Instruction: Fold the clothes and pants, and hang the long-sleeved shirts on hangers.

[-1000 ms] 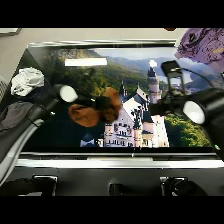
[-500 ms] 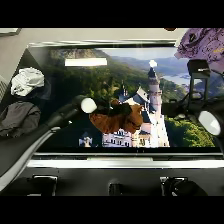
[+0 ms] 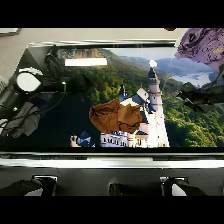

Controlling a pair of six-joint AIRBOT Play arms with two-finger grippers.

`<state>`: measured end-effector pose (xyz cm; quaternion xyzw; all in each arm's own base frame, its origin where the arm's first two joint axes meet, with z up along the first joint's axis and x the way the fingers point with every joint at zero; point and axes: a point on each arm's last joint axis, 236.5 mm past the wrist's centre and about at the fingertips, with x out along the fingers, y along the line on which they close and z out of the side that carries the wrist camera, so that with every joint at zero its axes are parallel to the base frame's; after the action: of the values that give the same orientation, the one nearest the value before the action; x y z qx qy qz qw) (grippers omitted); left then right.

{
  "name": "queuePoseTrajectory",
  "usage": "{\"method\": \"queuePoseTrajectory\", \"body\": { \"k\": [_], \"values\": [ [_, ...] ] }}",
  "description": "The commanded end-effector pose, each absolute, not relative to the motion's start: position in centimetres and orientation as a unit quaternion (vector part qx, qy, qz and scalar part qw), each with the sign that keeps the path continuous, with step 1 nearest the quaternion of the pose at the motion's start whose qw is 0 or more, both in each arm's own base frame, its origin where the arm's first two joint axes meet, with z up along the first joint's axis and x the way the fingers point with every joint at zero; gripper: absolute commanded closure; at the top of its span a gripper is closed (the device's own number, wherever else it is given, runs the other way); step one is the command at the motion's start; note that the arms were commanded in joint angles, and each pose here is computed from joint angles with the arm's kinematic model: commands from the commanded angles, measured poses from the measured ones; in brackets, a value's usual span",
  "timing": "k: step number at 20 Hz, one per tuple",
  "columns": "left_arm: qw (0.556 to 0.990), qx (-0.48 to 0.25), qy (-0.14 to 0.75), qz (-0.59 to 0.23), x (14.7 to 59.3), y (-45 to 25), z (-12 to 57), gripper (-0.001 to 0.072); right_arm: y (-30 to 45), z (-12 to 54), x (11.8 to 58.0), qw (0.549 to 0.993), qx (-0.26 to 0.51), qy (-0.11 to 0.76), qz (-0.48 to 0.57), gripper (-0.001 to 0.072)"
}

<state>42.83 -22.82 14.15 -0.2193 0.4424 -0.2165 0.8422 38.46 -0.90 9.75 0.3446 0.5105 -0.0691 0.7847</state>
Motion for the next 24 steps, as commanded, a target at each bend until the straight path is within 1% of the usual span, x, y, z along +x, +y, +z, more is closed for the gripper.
{"method": "queuePoseTrajectory", "body": {
  "k": [1, 2, 3, 4, 5, 6, 7, 8, 12, 18, 24],
  "values": [
    [0.852, -0.229, 0.433, -0.188, 43.9, -19.4, 14.7, 0.0095, -0.7, 7.2, 42.0, 0.756, 0.411, 0.509, 0.014, 0.0327],
    [0.853, -0.231, 0.429, -0.185, 44.2, -19.1, 14.8, 0.0095, -0.1, 5.8, 42.8, 0.758, 0.399, 0.515, 0.024, 0.0378],
    [0.855, -0.232, 0.427, -0.184, 44.3, -19.0, 14.8, 0.0096, 1.2, 4.1, 43.2, 0.746, 0.397, 0.533, 0.038, 0.0378],
    [0.854, -0.232, 0.427, -0.183, 44.3, -18.9, 14.8, 0.0096, 3.0, 2.2, 43.3, 0.722, 0.405, 0.557, 0.06, 0.0377],
    [0.854, -0.232, 0.428, -0.183, 44.3, -18.9, 14.8, 0.0095, 5.4, 0.3, 43.1, 0.687, 0.42, 0.585, 0.091, 0.0371],
    [0.854, -0.233, 0.428, -0.183, 44.3, -18.9, 14.7, 0.0096, 7.4, -1.3, 43.1, 0.658, 0.435, 0.603, 0.12, 0.0335],
    [0.853, -0.233, 0.429, -0.182, 44.4, -18.9, 14.6, 0.0096, 8.9, -2.6, 43.3, 0.64, 0.446, 0.608, 0.146, 0.0296],
    [0.853, -0.232, 0.431, -0.181, 44.5, -18.9, 14.3, 0.0095, 9.8, -3.7, 43.8, 0.63, 0.455, 0.608, 0.161, 0.0296],
    [0.848, -0.232, 0.442, -0.178, 44.8, -19.0, 13.2, 0.0095, 10.2, -6.4, 45.2, 0.633, 0.467, 0.598, 0.151, 0.0294],
    [0.844, -0.232, 0.452, -0.174, 45.1, -19.1, 12.0, 0.0095, 12.0, -7.9, 46.6, 0.67, 0.431, 0.584, 0.154, 0.0294],
    [0.842, -0.231, 0.456, -0.174, 44.9, -19.1, 11.9, 0.0095, 14.2, -10.4, 45.8, 0.653, 0.422, 0.609, 0.16, 0.0294]
  ]
}}
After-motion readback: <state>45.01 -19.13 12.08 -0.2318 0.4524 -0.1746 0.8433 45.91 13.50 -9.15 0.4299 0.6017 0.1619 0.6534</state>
